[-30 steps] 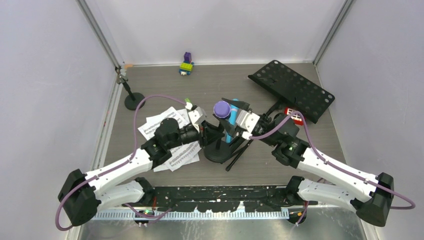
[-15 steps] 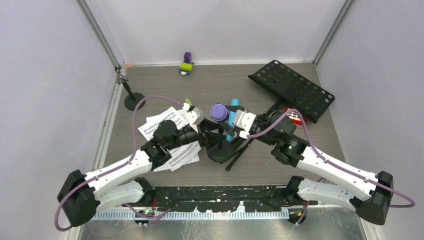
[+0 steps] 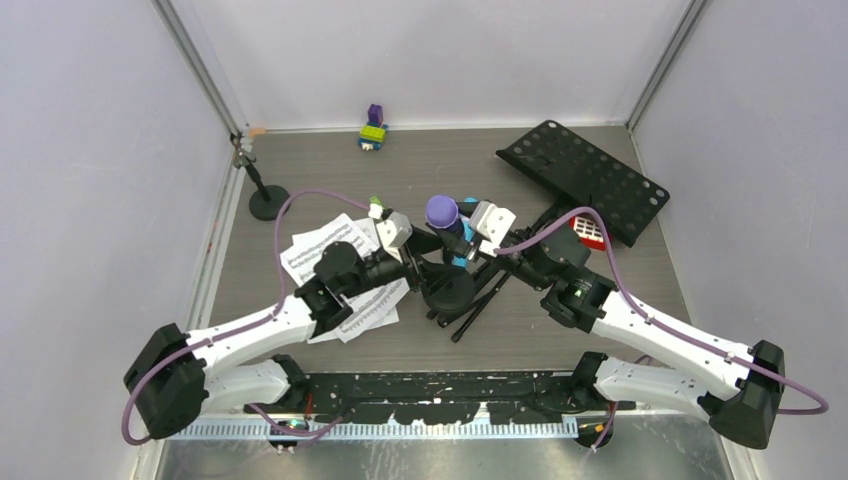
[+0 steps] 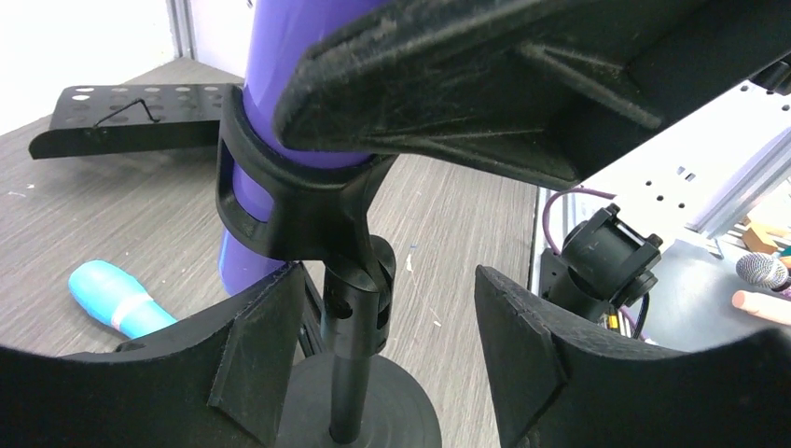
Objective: Pack up the instrument practice props
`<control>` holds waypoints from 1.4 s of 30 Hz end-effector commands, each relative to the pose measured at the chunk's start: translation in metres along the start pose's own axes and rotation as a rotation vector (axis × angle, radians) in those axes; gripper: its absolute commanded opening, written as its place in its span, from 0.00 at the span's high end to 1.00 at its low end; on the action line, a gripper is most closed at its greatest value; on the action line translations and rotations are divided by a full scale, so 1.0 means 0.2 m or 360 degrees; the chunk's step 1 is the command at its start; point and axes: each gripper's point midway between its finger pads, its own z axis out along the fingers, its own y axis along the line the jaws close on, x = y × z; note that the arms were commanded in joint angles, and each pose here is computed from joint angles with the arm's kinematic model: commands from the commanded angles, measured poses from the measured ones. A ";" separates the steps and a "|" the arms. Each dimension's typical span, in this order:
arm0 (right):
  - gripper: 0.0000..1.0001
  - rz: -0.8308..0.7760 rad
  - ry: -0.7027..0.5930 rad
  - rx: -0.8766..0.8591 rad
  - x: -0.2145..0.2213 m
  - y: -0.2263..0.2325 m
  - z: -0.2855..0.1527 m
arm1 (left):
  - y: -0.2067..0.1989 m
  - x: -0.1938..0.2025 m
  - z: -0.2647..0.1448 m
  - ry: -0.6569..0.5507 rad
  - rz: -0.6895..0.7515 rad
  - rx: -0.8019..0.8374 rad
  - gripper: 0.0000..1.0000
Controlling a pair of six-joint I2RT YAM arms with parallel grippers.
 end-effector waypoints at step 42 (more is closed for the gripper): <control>0.99 -0.0225 -0.0981 -0.0250 -0.95 0.03 -0.29 | 0.38 0.24 0.08 0.0175 -0.0412 -0.0621 1.00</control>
